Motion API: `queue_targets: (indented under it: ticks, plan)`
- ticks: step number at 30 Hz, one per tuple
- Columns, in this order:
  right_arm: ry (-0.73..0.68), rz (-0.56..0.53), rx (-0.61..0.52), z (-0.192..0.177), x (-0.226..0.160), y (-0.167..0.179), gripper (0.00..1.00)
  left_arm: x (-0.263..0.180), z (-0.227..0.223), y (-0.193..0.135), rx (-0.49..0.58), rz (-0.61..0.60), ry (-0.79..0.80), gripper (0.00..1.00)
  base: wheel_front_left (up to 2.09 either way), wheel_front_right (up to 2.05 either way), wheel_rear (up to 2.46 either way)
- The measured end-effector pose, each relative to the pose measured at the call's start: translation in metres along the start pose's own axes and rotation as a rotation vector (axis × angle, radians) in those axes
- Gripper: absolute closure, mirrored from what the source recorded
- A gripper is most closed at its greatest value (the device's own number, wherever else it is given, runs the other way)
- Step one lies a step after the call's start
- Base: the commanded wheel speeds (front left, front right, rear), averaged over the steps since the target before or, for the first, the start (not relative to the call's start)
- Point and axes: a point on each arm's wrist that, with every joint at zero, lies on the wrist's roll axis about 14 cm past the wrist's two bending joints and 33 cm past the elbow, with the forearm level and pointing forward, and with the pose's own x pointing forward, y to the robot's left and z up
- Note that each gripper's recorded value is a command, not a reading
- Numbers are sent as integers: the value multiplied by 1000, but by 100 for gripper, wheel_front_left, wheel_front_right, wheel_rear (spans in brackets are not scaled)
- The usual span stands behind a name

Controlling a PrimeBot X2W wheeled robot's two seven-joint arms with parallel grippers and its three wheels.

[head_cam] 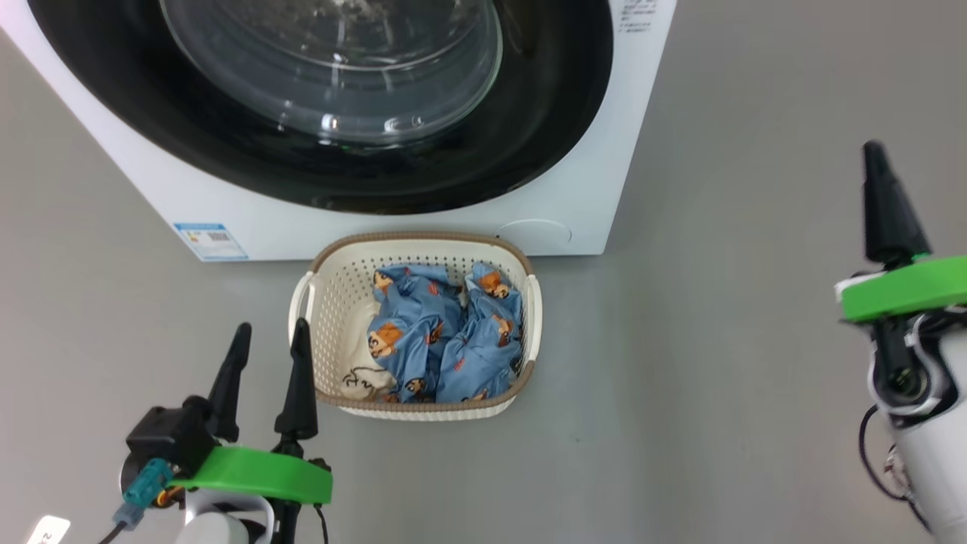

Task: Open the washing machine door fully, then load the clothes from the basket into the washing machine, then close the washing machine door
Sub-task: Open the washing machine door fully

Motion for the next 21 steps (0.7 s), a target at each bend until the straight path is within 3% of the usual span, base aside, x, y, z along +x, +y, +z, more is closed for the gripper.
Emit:
queue_targets:
  ticks: [7,21]
  plan:
    - [7,-8,160,2,27,-7,100,10,-1,6,9,6,-3,0,0,0,0]
    - [191,99,441,-17,92,21,100,28,-3,16,27,17,-19,0,0,0,0]
